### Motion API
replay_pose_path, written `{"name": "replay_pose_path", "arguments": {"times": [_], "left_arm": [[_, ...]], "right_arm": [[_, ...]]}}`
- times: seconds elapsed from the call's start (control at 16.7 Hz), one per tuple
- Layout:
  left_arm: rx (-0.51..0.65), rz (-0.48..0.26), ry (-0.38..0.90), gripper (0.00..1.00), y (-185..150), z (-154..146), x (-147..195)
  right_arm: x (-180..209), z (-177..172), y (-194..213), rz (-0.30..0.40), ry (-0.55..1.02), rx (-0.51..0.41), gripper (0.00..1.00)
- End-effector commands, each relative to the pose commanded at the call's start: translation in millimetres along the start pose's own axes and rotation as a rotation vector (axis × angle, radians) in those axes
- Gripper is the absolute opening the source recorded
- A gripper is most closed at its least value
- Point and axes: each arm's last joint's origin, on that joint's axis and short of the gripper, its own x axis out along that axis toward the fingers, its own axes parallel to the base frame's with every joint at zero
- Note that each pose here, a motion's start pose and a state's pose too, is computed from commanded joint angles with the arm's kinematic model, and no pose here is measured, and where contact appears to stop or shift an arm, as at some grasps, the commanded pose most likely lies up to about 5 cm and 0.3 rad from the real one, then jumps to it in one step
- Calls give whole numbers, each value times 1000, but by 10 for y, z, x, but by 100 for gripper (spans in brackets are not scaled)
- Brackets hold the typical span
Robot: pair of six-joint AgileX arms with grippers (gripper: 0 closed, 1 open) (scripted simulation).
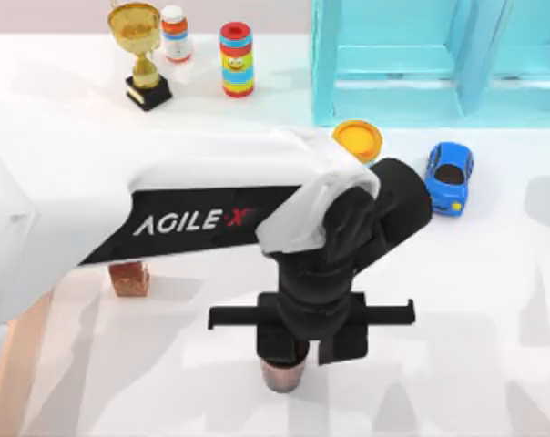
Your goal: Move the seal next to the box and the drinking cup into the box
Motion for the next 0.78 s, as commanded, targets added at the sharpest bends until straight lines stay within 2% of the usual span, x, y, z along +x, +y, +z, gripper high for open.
{"name": "replay_pose_path", "arguments": {"times": [0.06,0.12,0.66,0.78], "left_arm": [[0,0,0,2,0,0,0],[0,0,0,0,0,0,0],[0,0,0,0,10,5,-14],[0,0,-1,0,113,33,-131]], "right_arm": [[0,0,0,0,0,0,100],[0,0,0,0,0,0,100],[0,0,0,0,0,0,100],[0,0,0,0,0,0,100]]}}
